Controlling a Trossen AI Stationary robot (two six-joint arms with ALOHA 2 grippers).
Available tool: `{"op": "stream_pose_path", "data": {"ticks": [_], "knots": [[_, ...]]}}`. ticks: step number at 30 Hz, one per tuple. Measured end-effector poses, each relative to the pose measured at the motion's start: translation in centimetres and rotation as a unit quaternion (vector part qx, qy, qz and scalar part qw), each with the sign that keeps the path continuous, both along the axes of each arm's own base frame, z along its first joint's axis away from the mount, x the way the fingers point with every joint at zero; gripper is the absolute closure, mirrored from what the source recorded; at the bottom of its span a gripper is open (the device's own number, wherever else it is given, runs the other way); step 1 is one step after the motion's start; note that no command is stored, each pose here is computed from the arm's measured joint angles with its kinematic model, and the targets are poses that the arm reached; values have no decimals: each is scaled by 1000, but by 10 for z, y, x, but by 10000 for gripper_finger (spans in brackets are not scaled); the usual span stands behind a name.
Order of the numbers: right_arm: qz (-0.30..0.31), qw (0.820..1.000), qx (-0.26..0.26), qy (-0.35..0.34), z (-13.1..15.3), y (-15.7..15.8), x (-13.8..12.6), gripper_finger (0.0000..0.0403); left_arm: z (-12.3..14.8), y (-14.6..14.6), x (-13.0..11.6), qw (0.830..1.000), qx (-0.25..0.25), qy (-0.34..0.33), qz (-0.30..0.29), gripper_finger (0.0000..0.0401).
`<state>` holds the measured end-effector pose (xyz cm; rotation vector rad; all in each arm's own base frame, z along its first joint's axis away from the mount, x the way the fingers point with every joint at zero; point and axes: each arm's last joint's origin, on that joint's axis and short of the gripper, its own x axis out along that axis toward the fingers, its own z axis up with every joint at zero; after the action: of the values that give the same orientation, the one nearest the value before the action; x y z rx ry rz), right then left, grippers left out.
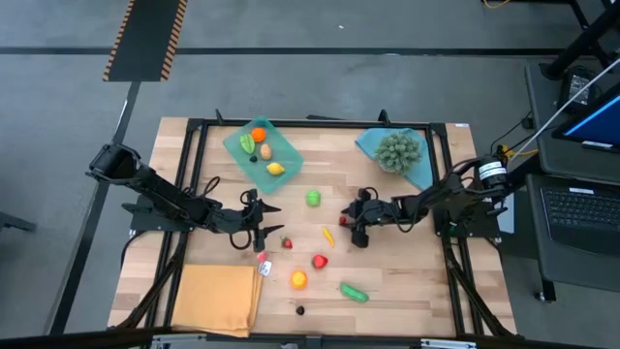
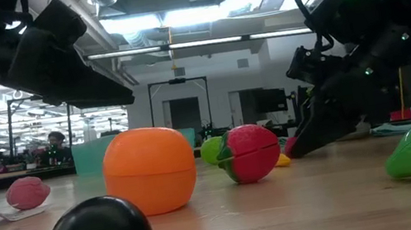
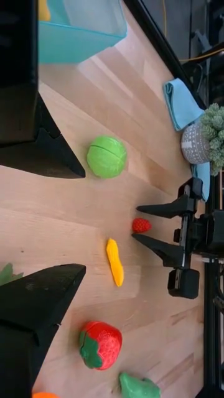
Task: Pick and placing Produce into tupperware
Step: Put the red raspberry into the blue bin
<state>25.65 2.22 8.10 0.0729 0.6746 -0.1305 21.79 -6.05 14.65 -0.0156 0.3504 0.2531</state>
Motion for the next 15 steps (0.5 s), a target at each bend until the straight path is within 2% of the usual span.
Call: {"op": "stream_pose_path", "data": {"ticks": [6,15], "knots": [[8,1000,-9,5,-3,1,9,193,0,0,0,1000,0,0,1,173],[12,1000,-9,21,-3,1,7,193,0,0,0,1000,1,2,1,173]]}}
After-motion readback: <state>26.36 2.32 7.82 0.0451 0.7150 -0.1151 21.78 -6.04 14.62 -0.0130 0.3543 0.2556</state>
